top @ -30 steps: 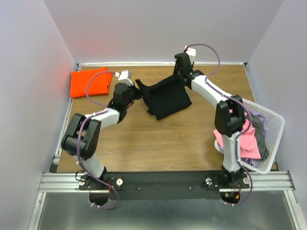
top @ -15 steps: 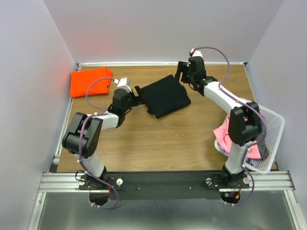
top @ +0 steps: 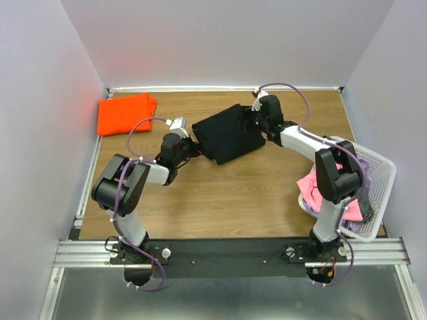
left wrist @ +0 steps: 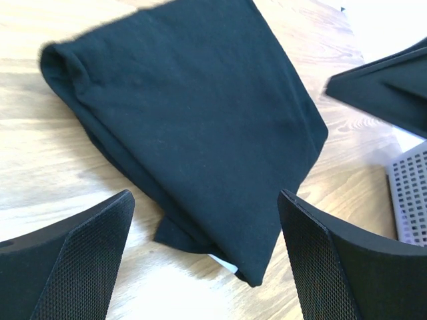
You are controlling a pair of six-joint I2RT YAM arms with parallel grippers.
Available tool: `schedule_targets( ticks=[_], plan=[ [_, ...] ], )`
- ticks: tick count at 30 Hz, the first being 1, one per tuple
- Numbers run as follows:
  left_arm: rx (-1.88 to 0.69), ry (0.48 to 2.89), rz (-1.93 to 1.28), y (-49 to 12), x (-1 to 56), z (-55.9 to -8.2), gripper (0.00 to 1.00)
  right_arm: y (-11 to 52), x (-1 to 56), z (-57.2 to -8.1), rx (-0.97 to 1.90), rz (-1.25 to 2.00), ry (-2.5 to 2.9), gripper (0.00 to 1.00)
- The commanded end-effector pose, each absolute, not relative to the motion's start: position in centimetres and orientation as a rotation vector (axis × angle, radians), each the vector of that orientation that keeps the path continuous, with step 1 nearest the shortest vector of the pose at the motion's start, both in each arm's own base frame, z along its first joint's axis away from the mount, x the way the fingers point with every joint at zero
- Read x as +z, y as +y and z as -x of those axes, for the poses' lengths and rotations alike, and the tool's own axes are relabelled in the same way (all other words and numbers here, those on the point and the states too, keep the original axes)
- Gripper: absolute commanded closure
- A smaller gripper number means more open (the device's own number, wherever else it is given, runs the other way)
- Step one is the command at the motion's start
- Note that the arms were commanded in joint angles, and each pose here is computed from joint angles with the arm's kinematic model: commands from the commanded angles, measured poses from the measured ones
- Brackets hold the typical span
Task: Fold and stack the t-shirts
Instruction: Fold the tshirt
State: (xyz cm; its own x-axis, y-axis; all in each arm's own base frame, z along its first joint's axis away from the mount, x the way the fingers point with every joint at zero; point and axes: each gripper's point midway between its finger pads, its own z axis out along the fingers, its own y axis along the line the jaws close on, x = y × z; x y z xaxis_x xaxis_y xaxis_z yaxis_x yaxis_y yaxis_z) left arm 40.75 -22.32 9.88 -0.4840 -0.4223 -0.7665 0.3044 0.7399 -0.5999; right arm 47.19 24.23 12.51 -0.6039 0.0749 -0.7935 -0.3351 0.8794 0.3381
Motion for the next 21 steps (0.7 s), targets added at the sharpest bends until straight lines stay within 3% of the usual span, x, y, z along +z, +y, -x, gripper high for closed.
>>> schedule_targets(
  ticks=[1, 21],
  plan=[
    [-0.950, 1.910, 0.088, -24.1, 8.6, -40.0, 0.05, 26.3, 10.4, -46.2, 0.661, 0.264, 2.163, 0.21],
    [-0.930, 2.044, 0.201, -24.5, 4.0, -39.6, 0.04, 25.2, 1.0, -43.8, 0.594, 0.231, 2.364, 0.23]
  ],
)
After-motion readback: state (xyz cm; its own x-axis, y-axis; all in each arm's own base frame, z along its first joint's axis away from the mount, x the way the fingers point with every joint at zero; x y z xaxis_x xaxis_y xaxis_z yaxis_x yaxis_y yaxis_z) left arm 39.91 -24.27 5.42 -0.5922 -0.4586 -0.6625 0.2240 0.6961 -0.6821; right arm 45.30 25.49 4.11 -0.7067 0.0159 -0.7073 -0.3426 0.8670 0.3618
